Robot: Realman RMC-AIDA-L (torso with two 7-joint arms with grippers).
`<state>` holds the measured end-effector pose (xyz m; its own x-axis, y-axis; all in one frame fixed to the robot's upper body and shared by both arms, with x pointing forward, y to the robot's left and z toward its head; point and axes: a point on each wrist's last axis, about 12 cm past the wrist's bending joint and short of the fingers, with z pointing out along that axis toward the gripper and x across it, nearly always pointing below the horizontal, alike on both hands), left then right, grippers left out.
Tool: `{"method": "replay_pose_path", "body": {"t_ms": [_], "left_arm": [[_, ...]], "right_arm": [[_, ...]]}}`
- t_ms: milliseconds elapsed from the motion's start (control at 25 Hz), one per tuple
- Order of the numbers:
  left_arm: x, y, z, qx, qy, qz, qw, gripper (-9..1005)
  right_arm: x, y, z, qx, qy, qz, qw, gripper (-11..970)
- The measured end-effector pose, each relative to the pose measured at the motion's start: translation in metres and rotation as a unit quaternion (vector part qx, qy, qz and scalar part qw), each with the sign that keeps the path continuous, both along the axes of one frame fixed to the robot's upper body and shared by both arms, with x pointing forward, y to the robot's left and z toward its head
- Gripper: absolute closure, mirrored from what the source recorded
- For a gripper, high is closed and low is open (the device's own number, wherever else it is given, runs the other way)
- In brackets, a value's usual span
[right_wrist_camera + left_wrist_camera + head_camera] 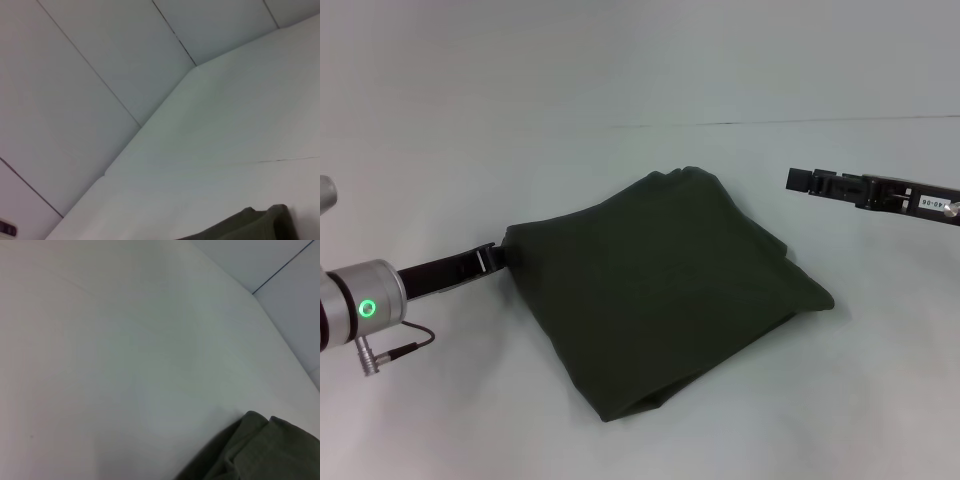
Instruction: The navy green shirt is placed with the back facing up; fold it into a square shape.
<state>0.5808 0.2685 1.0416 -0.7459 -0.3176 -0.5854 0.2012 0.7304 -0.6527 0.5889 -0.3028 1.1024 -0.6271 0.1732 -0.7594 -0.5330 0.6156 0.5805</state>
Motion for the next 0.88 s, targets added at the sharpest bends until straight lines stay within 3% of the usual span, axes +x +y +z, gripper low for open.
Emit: {"method": "replay_pose_path", "body": {"t_ms": [360,880], "left_arm": [[0.004,-0.001,0.003,0.002,-0.003,-0.003,1.0,989],[0.035,-0.008,0.033,0.018,-0.032,-0.03,0.999,989]], "right_arm": [[-0.001,0.001,-0.004,-0.003,0.0,-0.006,1.0,192],[-0.003,0.001,-0.008,0.0,-0.016,-0.018,1.0,191]]}}
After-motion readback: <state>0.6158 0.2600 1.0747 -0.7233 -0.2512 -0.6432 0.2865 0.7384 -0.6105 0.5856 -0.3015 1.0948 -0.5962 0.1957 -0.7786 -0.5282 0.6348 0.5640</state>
